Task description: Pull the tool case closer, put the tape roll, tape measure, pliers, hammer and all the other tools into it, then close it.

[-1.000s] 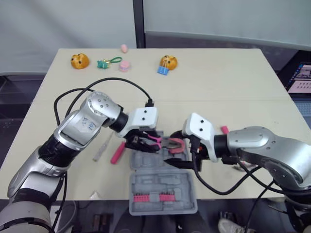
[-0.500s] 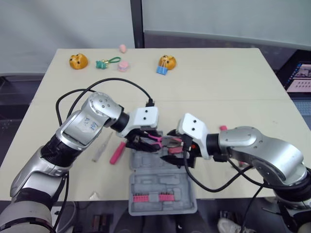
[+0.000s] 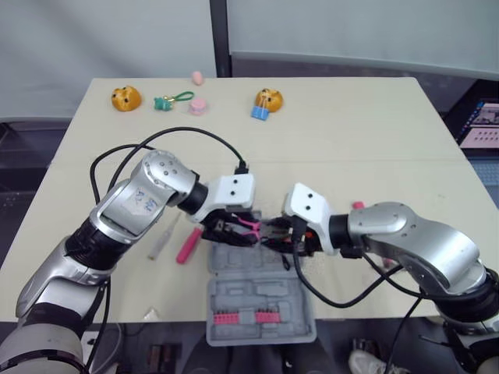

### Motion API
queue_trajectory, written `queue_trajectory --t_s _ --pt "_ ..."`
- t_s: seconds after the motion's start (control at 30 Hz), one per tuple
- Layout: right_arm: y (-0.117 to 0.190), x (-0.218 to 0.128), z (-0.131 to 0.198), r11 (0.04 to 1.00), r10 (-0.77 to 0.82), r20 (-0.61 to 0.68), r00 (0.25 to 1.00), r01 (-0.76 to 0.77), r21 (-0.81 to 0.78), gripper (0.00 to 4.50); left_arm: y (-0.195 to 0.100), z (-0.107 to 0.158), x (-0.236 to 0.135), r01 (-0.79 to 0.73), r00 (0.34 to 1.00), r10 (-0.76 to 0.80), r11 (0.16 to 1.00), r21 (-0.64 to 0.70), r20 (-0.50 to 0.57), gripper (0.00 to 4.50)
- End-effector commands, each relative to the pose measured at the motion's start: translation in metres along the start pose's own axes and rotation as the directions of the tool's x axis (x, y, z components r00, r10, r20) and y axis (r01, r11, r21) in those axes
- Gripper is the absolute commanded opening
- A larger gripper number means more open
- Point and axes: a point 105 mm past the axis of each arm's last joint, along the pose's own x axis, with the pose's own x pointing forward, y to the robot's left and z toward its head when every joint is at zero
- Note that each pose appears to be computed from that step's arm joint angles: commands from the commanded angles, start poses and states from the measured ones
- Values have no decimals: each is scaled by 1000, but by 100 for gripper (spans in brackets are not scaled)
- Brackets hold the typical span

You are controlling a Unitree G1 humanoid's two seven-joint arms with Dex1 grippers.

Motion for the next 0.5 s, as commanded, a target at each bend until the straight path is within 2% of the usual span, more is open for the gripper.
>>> queue_trajectory --t_s 0.03,0.33,0.4,0.43,0.5 --pt "4 -1 11 999 23 36 999 -21 -42 99 1 9 -5 -30 999 30 999 38 15 232" --pt "5 -1 9 999 30 28 999 -29 -40 99 1 11 -3 -35 999 34 999 20 36 232" --pt "5 -1 10 999 31 30 999 -30 -40 99 3 12 -4 -48 998 47 998 29 41 333" --pt "5 -2 10 999 32 30 999 -31 -39 99 3 13 -5 -45 998 44 999 19 50 363" --pt "5 -2 10 999 33 32 999 -32 -39 99 3 16 -6 -51 997 50 998 20 67 450"
